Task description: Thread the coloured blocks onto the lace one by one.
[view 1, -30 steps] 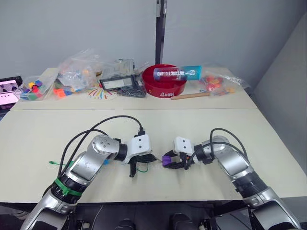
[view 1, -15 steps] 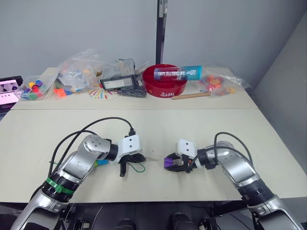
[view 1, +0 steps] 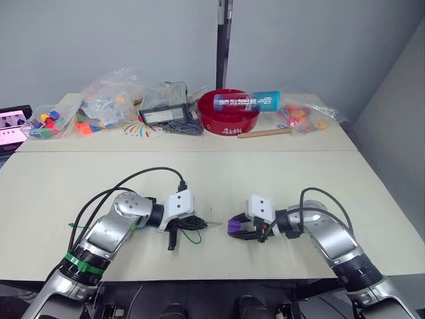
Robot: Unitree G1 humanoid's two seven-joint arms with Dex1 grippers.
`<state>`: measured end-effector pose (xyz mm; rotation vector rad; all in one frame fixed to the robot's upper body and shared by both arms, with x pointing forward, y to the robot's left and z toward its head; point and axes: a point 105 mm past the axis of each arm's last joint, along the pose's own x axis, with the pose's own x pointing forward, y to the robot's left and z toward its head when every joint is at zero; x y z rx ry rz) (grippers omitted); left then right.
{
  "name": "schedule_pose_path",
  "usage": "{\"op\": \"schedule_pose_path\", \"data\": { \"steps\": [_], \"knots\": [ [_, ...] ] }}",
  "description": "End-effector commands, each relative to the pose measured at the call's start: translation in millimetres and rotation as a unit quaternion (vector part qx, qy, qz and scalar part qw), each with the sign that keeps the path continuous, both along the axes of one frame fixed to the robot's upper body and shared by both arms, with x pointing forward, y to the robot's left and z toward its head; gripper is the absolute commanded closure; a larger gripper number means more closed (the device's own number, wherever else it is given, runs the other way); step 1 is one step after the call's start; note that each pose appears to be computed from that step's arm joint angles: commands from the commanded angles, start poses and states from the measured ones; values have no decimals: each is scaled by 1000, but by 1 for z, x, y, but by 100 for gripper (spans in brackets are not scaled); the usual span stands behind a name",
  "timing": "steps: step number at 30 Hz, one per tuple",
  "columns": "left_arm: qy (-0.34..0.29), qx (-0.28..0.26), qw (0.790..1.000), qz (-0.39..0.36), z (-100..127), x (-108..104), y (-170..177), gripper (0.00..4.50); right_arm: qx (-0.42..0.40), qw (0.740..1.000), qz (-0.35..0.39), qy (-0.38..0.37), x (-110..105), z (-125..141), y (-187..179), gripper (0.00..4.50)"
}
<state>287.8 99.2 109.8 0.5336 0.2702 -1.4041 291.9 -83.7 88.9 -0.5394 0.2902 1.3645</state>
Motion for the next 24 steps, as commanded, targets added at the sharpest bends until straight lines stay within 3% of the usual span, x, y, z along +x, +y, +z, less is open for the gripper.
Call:
{"op": "schedule_pose_path", "data": {
  "steps": [1,14,19,24],
  "knots": [
    [-7,-22,1000,0,9,2,8,450,2,1000,4,11,-4,-5,-4,312],
    [36,-76,996,-30,9,-11,0,450,23,1000,14,14,-5,-1,-3,312],
    [32,-52,998,-15,2,-9,3,450,14,1000,10,18,-5,-5,-7,312],
    [-6,10,1000,-16,-8,-1,14,450,3,1000,4,14,-2,-2,-12,312]
  ]
}}
